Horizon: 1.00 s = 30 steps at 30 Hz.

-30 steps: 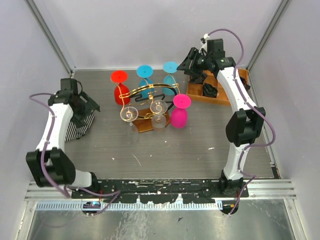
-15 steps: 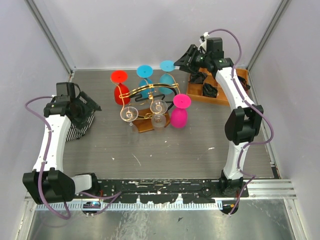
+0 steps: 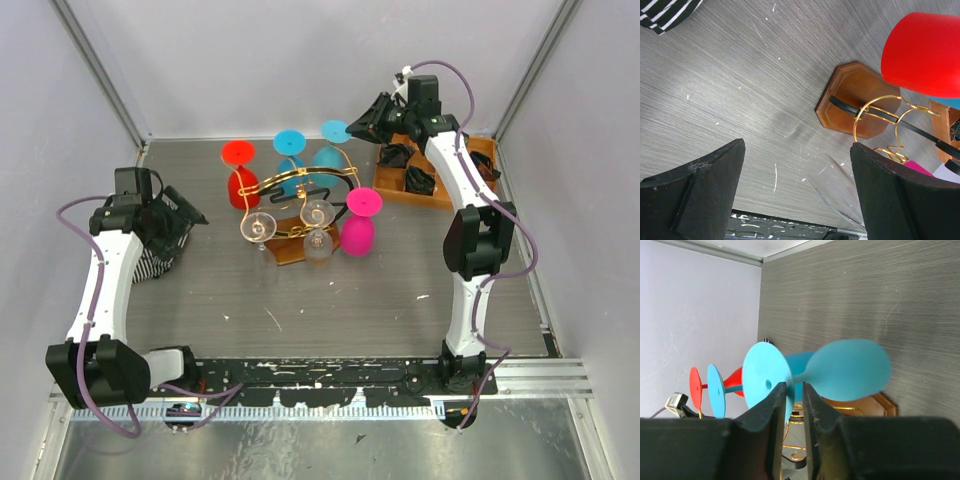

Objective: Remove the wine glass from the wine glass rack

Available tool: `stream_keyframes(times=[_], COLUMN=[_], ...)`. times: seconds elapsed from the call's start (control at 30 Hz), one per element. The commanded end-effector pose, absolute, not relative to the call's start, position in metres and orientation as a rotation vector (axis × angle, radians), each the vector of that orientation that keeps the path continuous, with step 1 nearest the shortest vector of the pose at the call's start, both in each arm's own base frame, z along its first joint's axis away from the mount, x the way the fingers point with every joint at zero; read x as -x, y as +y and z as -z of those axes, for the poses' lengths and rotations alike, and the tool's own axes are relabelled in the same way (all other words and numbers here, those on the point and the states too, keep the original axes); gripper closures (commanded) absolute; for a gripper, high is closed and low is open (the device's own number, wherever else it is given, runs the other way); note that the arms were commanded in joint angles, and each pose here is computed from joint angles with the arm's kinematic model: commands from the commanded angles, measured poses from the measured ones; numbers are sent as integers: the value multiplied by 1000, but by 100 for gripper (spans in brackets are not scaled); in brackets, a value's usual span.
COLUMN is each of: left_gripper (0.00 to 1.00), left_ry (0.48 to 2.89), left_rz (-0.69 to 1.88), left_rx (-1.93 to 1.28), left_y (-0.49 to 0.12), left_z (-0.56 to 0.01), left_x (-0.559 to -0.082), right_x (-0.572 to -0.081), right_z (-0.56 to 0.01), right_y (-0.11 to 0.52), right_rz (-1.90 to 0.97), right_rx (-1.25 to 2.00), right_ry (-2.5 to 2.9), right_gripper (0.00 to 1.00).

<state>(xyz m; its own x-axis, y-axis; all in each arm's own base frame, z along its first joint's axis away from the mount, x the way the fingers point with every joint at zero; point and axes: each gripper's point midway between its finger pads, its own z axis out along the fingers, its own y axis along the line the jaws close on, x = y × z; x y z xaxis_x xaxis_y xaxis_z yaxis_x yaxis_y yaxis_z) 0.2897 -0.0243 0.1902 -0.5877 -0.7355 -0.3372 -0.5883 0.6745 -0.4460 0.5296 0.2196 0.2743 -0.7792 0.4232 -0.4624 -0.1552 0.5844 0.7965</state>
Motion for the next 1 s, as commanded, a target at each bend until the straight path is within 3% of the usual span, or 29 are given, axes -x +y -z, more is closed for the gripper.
stream_keyframes(times=[0.0, 0.1, 0.5, 0.97], left_gripper=[7, 7, 7, 7], left_ry=[2394, 2404, 2469, 2490], left_rz=[439, 443, 470, 489], left_rx=[1008, 1009, 1013, 999], left_y=[-30, -31, -38, -41], left_z=[-191, -188, -168, -167], left_x=[-289, -288, -281, -278], right_x=[-527, -525, -524, -454], right_z=[-317, -325, -353, -339], right_y=[227, 228, 234, 226], right_rz=[-1250, -1270, -1365, -1387], right_rx=[-128, -130, -129, -21], right_ry=[2070, 2049, 1974, 2080], right_gripper=[84, 99, 99, 99])
